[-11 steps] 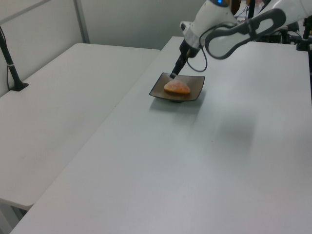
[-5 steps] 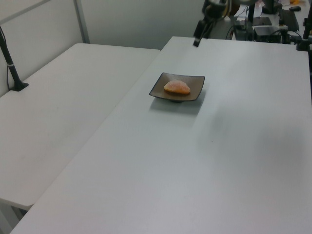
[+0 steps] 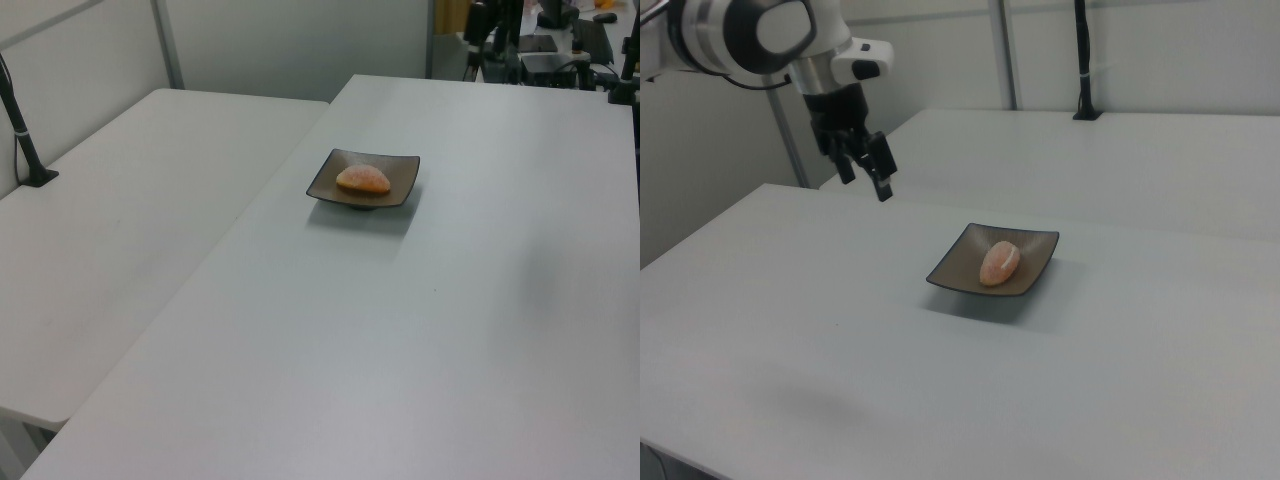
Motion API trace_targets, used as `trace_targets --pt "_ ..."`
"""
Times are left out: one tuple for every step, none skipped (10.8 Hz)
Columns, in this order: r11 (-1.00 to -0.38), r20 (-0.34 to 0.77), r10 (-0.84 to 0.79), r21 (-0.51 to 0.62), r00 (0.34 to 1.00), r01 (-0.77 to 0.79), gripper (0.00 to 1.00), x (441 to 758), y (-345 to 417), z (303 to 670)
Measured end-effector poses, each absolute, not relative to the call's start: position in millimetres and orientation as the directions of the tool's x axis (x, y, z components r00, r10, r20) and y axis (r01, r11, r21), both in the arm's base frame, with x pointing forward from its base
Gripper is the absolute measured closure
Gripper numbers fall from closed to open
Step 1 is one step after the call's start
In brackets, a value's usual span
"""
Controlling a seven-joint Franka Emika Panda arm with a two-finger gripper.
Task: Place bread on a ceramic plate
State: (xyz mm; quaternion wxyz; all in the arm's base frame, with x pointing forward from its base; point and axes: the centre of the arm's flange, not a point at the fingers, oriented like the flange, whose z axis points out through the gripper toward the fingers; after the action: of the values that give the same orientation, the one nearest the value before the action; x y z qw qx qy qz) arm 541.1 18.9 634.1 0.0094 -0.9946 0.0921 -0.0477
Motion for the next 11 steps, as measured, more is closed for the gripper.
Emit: trace_targets --pt "-0.984 0.064 -0.179 -0.022 0.982 -0.178 0.0 530 22 639" --pt "-0.985 0.044 -0.171 -0.018 0.984 -0.171 0.0 522 25 641" --pt "-0.986 0.036 -0.164 -0.015 0.986 -0.163 0.0 519 29 642" --pt "-0.987 0.03 -0.159 -0.014 0.987 -0.158 0.0 518 32 639" --pt "-0.989 0.021 -0.151 -0.011 0.988 -0.151 0.0 518 34 635" --pt "-0.992 0.019 -0.126 -0.01 0.992 -0.126 0.0 520 36 631" --pt "-0.996 0.032 -0.092 -0.011 0.995 -0.092 0.0 523 37 629" --pt "-0.999 0.05 -0.054 -0.011 0.997 -0.054 0.0 527 37 628" --pt "-1.0 0.069 -0.012 -0.011 0.998 -0.012 0.0 533 38 625" --pt "-1.0 0.101 0.027 -0.008 0.995 0.028 0.0 541 36 622" --pt "-0.998 0.128 0.063 -0.003 0.99 0.064 0.0 549 32 619"
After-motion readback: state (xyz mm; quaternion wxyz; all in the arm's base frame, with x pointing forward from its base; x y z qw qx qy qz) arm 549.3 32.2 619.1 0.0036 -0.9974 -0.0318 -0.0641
